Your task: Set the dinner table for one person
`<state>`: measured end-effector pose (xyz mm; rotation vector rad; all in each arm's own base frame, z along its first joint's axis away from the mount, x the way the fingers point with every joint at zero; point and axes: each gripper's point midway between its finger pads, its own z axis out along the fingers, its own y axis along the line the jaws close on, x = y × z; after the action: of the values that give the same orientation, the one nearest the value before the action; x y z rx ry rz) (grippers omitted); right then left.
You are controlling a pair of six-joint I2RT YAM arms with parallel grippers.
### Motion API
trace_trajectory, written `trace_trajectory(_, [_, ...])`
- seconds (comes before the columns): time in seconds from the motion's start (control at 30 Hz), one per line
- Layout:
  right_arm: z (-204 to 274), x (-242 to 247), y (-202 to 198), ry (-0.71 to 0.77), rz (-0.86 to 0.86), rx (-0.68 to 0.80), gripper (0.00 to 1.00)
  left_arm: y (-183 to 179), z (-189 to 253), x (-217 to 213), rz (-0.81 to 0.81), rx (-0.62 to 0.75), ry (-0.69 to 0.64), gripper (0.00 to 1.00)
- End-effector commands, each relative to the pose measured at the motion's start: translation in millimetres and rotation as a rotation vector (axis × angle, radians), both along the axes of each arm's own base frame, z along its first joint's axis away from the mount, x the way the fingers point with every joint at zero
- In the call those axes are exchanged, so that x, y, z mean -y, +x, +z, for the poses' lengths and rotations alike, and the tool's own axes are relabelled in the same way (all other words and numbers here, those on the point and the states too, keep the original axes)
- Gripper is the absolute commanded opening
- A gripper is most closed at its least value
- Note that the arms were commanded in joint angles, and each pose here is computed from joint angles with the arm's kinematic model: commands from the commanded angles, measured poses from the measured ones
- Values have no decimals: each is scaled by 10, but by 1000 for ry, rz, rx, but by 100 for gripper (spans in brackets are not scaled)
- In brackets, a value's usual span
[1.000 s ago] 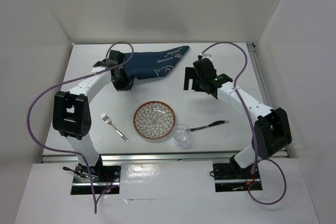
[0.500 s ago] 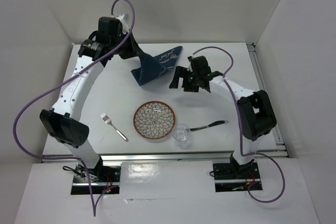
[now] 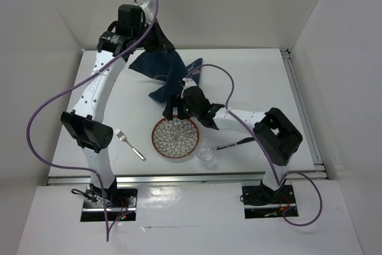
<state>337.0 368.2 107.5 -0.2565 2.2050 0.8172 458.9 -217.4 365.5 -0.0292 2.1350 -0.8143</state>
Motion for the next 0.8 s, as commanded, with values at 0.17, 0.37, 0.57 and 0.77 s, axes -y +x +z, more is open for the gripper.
trace_trajectory(0.17, [621,-137,409,71,-339,281,100,37,228,114,-26,46,-54,0])
trace_trajectory(0.37, [291,-315,699,12,-543,196,95,48,223,133,-34,45,-58,0])
trace_trajectory(0.57, [183,-166,908,-28,-719,160,51,73,311,65,-31,61,-70,0])
trace_trajectory(0.77, [-2,467,981,-157,-886,130,0,106,326,-68,-27,62,-85,0])
